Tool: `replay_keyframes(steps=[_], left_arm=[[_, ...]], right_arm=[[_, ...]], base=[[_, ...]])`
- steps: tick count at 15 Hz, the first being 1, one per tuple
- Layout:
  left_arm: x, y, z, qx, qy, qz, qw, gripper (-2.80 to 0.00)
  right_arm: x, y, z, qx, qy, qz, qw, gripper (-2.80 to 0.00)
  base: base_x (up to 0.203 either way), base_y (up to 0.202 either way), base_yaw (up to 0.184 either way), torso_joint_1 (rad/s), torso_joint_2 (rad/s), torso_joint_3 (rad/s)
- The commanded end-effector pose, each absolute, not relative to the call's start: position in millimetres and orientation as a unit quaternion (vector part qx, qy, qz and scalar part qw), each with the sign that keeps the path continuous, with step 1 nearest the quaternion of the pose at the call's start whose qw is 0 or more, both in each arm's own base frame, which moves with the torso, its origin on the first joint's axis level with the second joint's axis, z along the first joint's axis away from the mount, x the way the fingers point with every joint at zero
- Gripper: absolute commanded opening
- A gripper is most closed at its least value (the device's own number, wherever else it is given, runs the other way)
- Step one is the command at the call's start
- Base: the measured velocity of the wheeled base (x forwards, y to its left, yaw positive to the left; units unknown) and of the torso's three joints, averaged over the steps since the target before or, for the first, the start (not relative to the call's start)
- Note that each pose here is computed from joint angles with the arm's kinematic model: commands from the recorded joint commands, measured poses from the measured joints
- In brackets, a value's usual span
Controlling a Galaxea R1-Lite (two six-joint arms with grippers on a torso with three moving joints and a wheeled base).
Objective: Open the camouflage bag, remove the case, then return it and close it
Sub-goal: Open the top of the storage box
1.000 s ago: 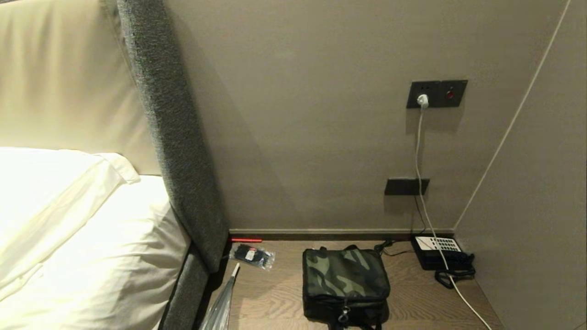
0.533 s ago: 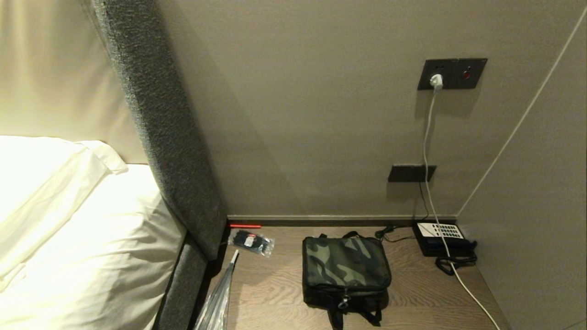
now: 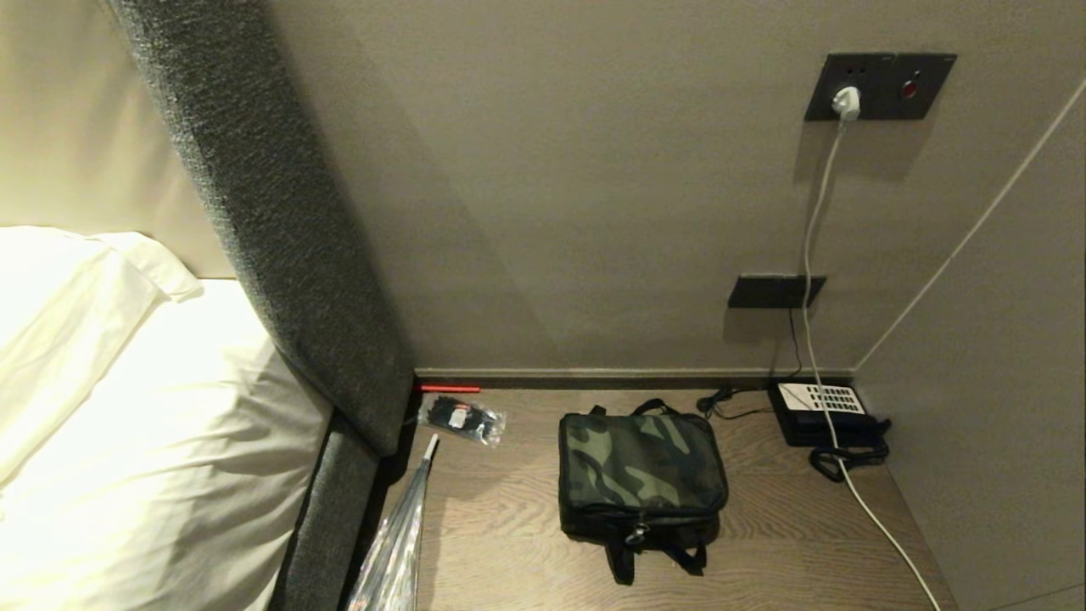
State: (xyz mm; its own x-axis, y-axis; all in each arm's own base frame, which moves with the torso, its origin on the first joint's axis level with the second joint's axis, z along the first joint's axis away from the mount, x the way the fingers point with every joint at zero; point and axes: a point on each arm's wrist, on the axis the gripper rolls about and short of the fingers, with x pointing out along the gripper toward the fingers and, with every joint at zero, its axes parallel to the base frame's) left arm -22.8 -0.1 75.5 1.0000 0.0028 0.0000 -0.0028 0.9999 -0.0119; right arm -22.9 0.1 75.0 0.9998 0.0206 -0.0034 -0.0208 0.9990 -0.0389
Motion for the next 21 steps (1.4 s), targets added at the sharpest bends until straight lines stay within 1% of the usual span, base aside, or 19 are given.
replay_keyframes(steps=[1,21], left_arm=[[-22.8,-0.1,75.5,-0.006,0.0,0.002,1.0,-2.8],[-22.8,0.0,75.5,-0.008,0.0,0.002,1.0,-2.8]], right_arm=[[-22.8,0.1,75.0,-0.02,0.002,0.011,1.0,-2.8],[-22.8,0.1,75.0,-0.02,0.002,0.011,1.0,-2.8]], base=[[0.0,0.0,0.0,0.002,0.0,-0.193],[0.0,0.0,0.0,0.002,0.0,-0.199]])
